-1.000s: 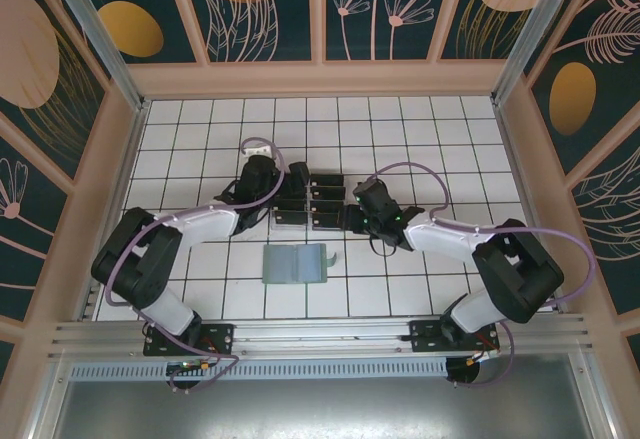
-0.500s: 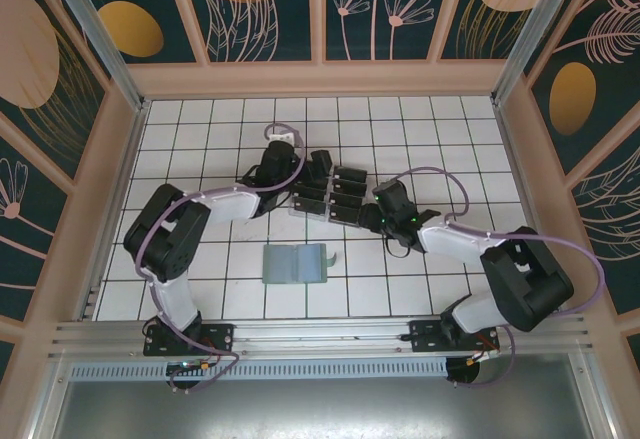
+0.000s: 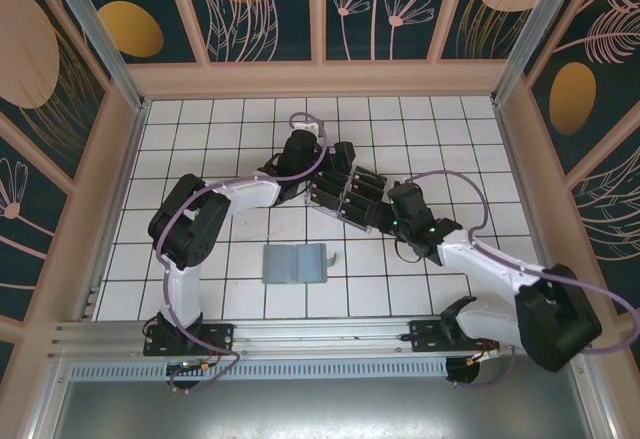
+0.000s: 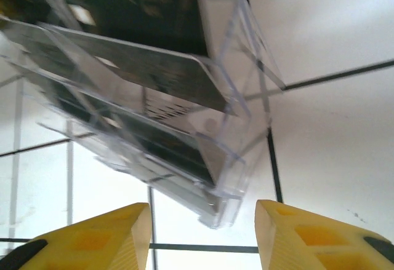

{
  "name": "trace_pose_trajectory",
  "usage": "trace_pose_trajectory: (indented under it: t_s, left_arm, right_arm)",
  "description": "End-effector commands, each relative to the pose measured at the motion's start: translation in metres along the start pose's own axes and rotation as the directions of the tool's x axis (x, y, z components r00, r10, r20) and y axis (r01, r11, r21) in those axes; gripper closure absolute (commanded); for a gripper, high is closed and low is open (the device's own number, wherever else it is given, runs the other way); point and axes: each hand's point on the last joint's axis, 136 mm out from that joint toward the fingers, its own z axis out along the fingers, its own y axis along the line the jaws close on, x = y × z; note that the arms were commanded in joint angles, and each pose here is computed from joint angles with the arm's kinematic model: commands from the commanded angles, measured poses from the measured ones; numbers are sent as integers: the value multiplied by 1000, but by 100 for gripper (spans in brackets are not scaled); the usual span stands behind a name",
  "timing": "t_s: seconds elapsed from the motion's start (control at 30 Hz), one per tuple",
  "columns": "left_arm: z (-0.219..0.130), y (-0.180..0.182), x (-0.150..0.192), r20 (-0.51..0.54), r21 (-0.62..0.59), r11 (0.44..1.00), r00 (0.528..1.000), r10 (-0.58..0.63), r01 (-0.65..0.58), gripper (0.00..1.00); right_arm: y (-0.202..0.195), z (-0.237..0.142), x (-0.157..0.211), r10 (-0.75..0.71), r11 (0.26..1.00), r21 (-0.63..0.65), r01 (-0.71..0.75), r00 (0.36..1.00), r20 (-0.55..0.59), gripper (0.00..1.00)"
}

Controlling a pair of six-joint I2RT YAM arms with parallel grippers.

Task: Put the credit cards into the card holder
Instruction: Move the storage box to the center of the table, then move the card holder to the bottom-center of the table.

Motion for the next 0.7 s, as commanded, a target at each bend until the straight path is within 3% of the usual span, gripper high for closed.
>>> trace_pose_trajectory:
  t_s: [0.0,0.2,0.37,0.47,0.67]
  left_arm:
    - [-19,-12,-23,46,-6,999,998,39,-39,1]
    - [-52,0,-45,99,-64,997,994,36,-30,1]
    - [-104,23,-62,122,-203,979,991,52,-26,1]
    - [-133,42,-49,50,-304,950,995,87,-68,1]
    - [-193,77,1,-66,-394,911,992,104,-122,2]
  right_arm:
    - [7,-18,3,5,1000,-30,-5,1000,-3,52]
    - [39,-36,14,-50,994,-99,47,999,-22,52]
    - [75,-40,41,-122,981,-161,109,990,-75,52]
    - [87,-34,65,-150,975,-185,126,981,-122,52]
    - [84,-12,102,-161,979,-159,131,968,-191,53]
